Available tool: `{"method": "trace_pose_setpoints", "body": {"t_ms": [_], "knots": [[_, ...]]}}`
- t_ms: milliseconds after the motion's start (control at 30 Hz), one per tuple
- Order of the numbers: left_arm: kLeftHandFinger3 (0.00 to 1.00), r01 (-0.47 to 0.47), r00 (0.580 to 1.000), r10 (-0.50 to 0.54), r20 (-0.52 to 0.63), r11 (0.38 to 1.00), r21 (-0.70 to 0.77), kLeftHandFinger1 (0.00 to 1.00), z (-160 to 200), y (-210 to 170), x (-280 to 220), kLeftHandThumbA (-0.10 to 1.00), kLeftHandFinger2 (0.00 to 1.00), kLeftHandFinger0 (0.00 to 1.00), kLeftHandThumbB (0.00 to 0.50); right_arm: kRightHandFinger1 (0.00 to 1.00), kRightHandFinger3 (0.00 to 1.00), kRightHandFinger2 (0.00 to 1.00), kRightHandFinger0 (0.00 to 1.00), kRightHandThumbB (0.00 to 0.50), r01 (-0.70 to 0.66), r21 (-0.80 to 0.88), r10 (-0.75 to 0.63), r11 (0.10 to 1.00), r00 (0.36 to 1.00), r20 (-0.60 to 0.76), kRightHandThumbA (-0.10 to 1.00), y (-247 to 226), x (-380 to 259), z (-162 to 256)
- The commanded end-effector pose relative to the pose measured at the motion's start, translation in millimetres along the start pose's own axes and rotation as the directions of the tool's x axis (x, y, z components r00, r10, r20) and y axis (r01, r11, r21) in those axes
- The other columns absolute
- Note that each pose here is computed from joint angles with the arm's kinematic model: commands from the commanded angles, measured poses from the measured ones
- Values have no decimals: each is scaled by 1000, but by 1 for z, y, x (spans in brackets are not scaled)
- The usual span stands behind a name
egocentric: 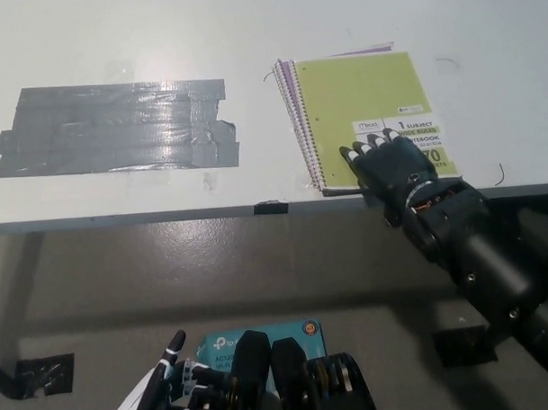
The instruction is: The robot uses its right hand to align two notebooks stacked together until they are fully overlapped
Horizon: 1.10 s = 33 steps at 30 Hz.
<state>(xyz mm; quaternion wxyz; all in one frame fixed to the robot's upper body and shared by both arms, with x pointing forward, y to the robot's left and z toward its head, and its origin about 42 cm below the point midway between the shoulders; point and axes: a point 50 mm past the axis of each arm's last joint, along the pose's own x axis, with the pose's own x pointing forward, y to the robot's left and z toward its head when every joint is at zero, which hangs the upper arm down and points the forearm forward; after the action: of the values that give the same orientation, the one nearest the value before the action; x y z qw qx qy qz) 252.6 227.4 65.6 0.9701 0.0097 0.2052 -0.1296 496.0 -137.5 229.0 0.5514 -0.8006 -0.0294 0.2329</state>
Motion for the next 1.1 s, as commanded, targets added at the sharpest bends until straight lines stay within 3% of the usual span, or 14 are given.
{"method": "trace_pose_setpoints", "body": {"t_ms": [0, 433, 567, 1067], "knots": [[504, 23, 999, -23, 26, 1000, 10, 639, 8, -3, -4, 1000, 690, 290, 500, 1000, 1000, 1000, 1000, 495, 26, -29, -26, 999, 1000, 17, 823, -29, 4, -1], [489, 26, 999, -27, 27, 1000, 16, 638, 7, -4, -5, 1000, 666, 287, 500, 1000, 1000, 1000, 1000, 500, 46, -100, -46, 994, 999, 7, 847, -23, 6, -24], [516, 25, 999, -25, 28, 999, 20, 621, 7, -3, -5, 1000, 651, 277, 500, 1000, 1000, 1000, 1000, 500, 32, -136, -33, 990, 999, -6, 904, -26, 7, -29], [506, 15, 1000, -15, 21, 1000, 25, 652, 3, 0, -11, 1000, 690, 312, 500, 1000, 1000, 1000, 1000, 500, 27, -73, -25, 997, 999, 32, 837, -32, 9, -10]]}}
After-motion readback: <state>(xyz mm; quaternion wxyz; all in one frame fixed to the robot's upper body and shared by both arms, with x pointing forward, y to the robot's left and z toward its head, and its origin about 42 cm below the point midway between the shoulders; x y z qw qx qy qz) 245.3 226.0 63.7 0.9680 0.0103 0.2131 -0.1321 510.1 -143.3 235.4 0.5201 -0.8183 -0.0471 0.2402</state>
